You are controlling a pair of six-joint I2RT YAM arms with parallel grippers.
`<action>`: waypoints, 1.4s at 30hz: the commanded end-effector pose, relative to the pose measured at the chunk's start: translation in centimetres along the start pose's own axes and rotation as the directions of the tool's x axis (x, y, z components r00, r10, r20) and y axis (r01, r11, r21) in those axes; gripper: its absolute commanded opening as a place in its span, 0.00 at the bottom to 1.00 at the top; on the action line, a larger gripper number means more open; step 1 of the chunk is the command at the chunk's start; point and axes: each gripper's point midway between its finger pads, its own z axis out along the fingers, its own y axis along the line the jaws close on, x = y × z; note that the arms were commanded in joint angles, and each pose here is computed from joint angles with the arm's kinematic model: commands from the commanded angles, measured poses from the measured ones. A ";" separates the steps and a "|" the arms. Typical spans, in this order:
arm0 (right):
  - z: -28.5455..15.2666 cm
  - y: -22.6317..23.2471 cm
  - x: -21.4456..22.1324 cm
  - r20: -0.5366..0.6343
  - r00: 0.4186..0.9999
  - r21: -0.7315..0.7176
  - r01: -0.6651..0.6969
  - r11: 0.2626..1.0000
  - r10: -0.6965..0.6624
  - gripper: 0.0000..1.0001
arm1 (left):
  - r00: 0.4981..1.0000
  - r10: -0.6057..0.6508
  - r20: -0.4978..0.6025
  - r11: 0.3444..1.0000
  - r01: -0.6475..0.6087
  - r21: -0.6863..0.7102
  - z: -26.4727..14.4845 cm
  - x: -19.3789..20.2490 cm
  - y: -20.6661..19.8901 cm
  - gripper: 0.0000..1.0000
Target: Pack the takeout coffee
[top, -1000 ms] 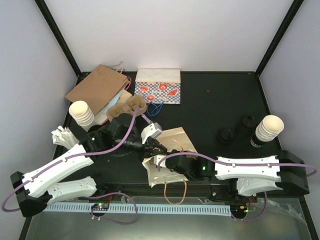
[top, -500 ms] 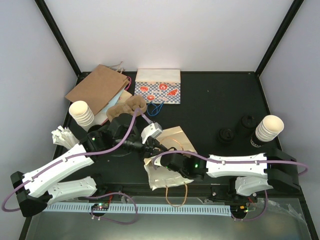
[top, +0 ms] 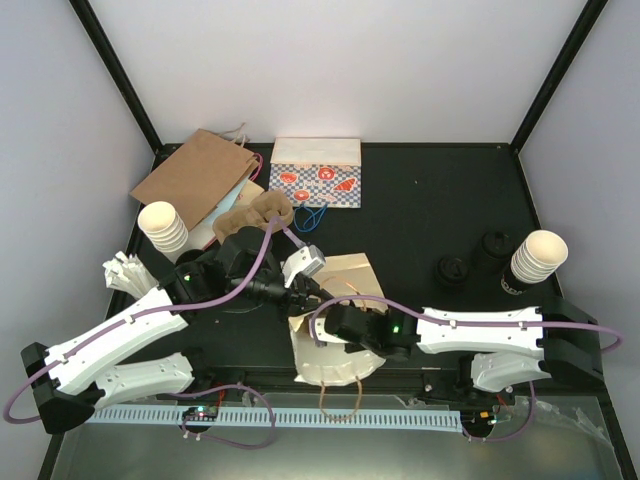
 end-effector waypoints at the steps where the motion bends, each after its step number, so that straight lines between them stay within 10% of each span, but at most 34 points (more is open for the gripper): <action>1: 0.1 2.3 0.1 0.008 1.000 -0.125 -0.008 0.992 0.010 0.01 | 0.998 0.049 0.051 0.998 -0.051 0.047 -0.5 -1.8 -1.5 0.02; 42: 5.5 -0.6 -3.0 0.015 0.995 -0.016 -0.096 0.995 0.097 0.01 | 1.000 -0.021 0.012 0.984 0.019 0.176 0.1 -0.3 -3.0 0.01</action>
